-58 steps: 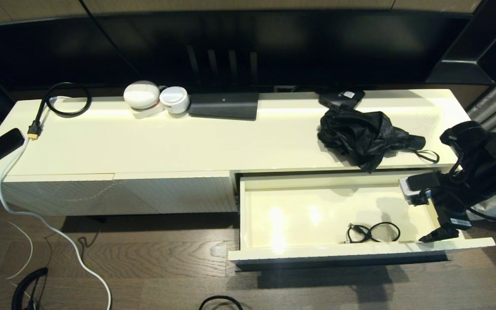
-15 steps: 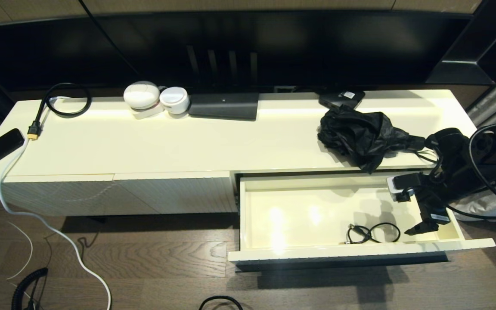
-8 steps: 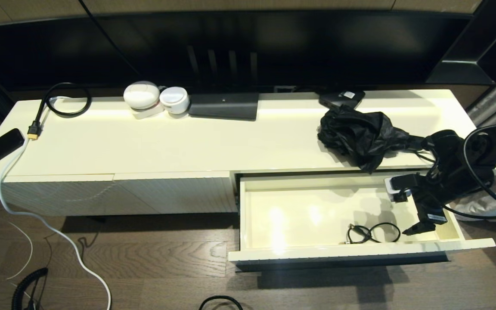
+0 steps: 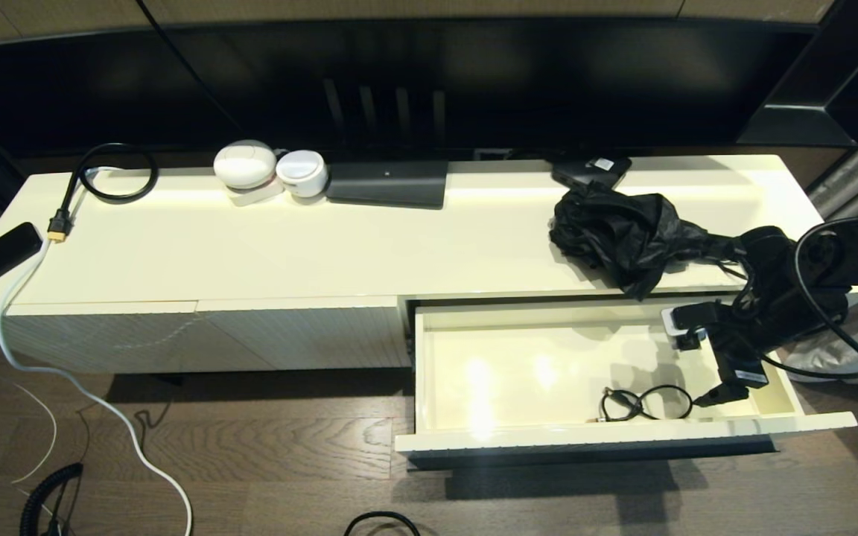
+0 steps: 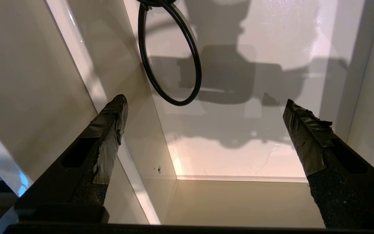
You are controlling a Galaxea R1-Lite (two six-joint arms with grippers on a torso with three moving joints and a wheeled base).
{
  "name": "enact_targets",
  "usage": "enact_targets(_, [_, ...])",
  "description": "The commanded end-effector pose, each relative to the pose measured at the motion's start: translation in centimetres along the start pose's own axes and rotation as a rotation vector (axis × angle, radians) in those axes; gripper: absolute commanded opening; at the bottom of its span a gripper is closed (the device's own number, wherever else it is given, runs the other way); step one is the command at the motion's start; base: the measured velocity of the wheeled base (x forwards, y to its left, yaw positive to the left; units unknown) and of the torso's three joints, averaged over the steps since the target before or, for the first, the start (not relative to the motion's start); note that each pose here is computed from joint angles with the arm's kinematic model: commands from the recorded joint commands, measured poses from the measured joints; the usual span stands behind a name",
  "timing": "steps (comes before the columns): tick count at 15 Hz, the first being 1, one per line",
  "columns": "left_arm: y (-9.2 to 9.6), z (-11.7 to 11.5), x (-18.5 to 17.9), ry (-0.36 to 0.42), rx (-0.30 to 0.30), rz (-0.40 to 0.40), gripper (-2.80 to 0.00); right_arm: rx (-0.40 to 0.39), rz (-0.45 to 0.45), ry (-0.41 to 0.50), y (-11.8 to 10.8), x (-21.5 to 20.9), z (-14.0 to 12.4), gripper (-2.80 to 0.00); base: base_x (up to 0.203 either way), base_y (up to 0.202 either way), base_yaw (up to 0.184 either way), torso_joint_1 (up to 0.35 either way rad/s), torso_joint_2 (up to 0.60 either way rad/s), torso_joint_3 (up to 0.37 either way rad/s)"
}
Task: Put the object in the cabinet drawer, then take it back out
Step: Take the data cable out of the drawer and put it on the table
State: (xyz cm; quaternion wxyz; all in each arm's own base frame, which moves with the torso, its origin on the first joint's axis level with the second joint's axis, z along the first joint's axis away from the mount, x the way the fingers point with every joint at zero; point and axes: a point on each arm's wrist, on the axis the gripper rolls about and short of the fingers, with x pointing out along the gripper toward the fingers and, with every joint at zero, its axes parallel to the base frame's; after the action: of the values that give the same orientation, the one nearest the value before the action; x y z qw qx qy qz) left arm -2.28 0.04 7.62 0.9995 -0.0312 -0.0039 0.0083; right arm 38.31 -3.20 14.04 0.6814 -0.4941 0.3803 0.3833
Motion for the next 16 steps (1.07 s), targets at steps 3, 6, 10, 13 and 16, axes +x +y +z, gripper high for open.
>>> enact_targets(3, [0.0,0.0,0.0,0.0,-0.001,0.001,-2.8,-0.004,0.019,0.002,0.1,0.5,-0.2,0.0,0.0,0.0,0.0,0.0,0.0,0.0])
enact_targets(6, [0.0,0.0,0.0,-0.001,-0.001,0.002,-2.8,-0.005,0.019,0.001,0.1,0.6,-0.1,0.0,0.0,0.0,0.0,0.0,0.0,0.0])
enact_targets(10, [0.0,0.0,0.0,0.0,-0.001,0.0,-2.8,-0.002,0.026,0.002,0.0,1.1,-0.2,0.0,0.0,0.0,0.0,0.0,0.0,0.0])
enact_targets(13, [0.0,0.0,0.0,-0.001,-0.001,0.0,-2.8,-0.001,0.03,0.003,0.0,1.4,-0.2,0.0,0.0,0.0,0.0,0.0,0.0,0.0])
enact_targets(16, [0.0,0.0,0.0,0.001,-0.001,0.002,-2.8,-0.002,0.034,0.003,0.0,1.5,-0.2,0.0,0.0,0.0,0.0,0.0,0.0,0.0])
